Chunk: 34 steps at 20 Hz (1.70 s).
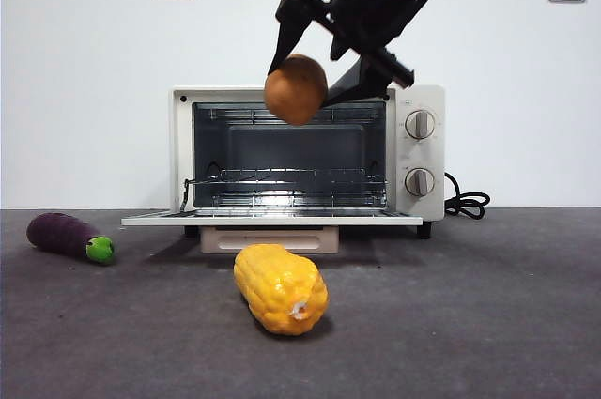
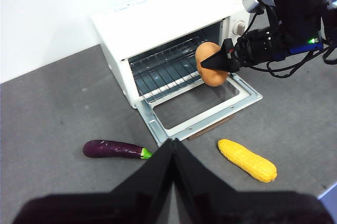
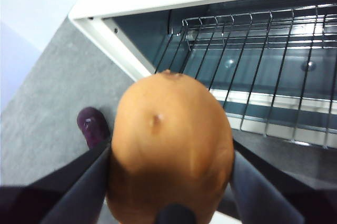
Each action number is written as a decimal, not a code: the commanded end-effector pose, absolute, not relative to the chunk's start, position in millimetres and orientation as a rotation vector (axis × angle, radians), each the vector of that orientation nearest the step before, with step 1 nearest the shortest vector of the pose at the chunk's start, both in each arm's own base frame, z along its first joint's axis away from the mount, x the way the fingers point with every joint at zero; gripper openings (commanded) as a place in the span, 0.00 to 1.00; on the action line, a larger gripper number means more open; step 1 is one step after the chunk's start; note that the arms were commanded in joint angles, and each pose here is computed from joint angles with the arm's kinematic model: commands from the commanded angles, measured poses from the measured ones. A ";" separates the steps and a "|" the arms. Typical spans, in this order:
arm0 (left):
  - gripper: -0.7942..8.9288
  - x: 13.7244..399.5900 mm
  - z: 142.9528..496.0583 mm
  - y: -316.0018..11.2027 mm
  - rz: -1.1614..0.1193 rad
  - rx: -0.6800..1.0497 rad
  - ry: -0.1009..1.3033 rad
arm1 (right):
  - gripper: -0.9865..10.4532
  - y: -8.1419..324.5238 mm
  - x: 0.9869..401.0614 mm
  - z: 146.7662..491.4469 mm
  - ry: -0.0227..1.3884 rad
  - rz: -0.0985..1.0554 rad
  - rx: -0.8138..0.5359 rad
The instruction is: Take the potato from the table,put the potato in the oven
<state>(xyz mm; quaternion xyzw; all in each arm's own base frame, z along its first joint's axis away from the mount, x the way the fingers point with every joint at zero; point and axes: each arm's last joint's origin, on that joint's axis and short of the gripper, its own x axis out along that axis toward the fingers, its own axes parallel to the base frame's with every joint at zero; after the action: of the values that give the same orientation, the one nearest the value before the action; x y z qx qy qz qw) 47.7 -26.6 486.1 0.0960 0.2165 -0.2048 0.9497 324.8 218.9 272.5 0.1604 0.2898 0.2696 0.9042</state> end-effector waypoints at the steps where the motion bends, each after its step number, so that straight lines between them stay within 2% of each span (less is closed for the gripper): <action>1: 0.08 48.1 485.7 -26.5 -0.412 0.212 0.434 | 0.15 224.5 331.3 259.1 0.609 0.541 0.361; 12: 0.08 50.7 485.4 -28.1 -0.413 0.223 0.440 | 0.15 248.1 367.7 235.3 0.634 0.515 0.379; 17: 0.08 52.1 485.2 -29.1 -0.413 0.225 0.445 | 0.15 260.6 389.4 231.8 0.672 0.443 0.348; 20: 0.08 52.5 485.1 -29.4 -0.413 0.225 0.446 | 0.15 263.3 396.3 226.5 0.656 0.395 0.341; 25: 0.08 53.9 485.0 -30.4 -0.413 0.226 0.450 | 0.15 263.9 404.3 216.2 0.647 0.360 0.407; 30: 0.08 54.3 484.9 -30.6 -0.413 0.227 0.451 | 0.15 262.1 406.8 218.4 0.592 0.295 0.406; 34: 0.08 54.3 484.9 -30.6 -0.413 0.227 0.451 | 0.15 259.3 407.2 216.3 0.608 0.271 0.398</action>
<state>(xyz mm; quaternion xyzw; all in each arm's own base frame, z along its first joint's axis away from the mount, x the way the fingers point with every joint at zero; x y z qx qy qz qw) 54.0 -30.8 485.3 0.1071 0.2237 -0.2046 0.9469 405.2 257.2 224.8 0.1925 0.2894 0.1362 0.9277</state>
